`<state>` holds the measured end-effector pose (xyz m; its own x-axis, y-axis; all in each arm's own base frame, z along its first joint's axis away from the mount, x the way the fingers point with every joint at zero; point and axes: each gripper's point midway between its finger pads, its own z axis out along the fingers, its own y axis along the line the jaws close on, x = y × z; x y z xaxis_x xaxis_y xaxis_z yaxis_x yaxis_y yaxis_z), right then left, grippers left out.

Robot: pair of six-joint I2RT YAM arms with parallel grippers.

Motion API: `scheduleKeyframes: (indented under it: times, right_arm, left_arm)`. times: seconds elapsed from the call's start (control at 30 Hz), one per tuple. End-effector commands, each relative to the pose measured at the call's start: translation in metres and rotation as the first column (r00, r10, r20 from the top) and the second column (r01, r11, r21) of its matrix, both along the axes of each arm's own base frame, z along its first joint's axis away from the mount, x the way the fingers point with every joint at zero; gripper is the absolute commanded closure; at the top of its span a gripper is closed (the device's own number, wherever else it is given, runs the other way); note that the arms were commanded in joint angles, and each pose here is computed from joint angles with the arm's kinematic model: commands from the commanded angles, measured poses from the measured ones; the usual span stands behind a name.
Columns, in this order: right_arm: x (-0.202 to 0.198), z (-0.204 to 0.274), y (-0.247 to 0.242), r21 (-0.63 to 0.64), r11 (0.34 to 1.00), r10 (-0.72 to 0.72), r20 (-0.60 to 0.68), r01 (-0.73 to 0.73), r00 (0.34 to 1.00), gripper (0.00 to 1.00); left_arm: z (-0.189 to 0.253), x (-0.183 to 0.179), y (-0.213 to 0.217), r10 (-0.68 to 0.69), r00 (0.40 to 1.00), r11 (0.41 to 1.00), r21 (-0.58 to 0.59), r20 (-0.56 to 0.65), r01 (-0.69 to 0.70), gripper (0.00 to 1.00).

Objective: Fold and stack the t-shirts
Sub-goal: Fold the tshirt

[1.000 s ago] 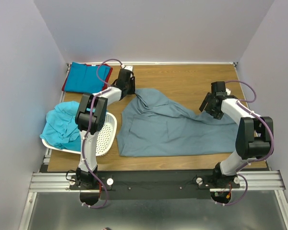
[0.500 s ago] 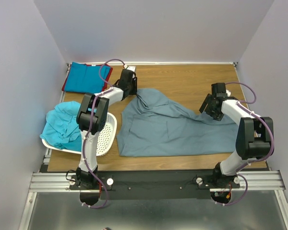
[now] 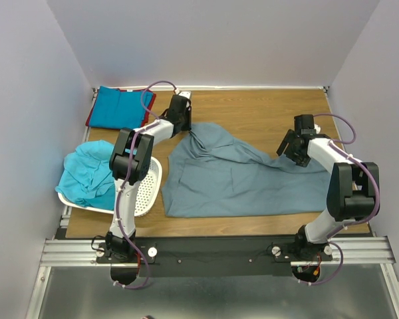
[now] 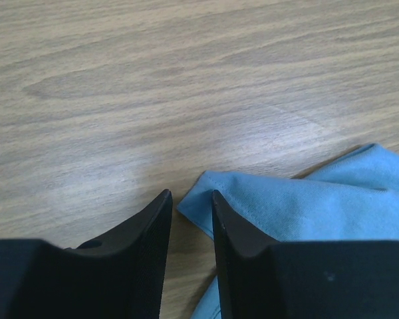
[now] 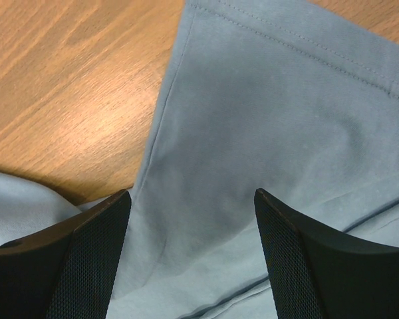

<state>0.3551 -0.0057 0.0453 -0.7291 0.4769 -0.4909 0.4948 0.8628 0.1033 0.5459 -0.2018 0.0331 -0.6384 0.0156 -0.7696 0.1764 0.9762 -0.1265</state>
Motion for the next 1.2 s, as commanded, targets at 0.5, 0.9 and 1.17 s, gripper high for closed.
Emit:
scheduleKeyframes:
  times: [0.5,0.9,1.17]
  right_arm:
    - [0.042,-0.006,-0.028,-0.053,0.997,-0.05,0.004,0.05,0.999,0.2]
    - [0.073,-0.026,-0.059,-0.132,0.986,-0.103,-0.019,0.1,0.994,0.35]
    - [0.086,-0.03,-0.064,-0.153,0.983,-0.105,-0.02,0.101,0.994,0.45]
  left_arm:
    - [0.002,-0.015,-0.015,-0.068,0.997,0.998,-0.015,-0.03,0.068,1.0]
    - [0.049,-0.018,-0.031,-0.125,0.991,0.986,-0.108,0.049,0.13,1.0]
    - [0.06,-0.018,-0.03,-0.126,0.989,0.985,-0.106,0.071,0.133,1.0]
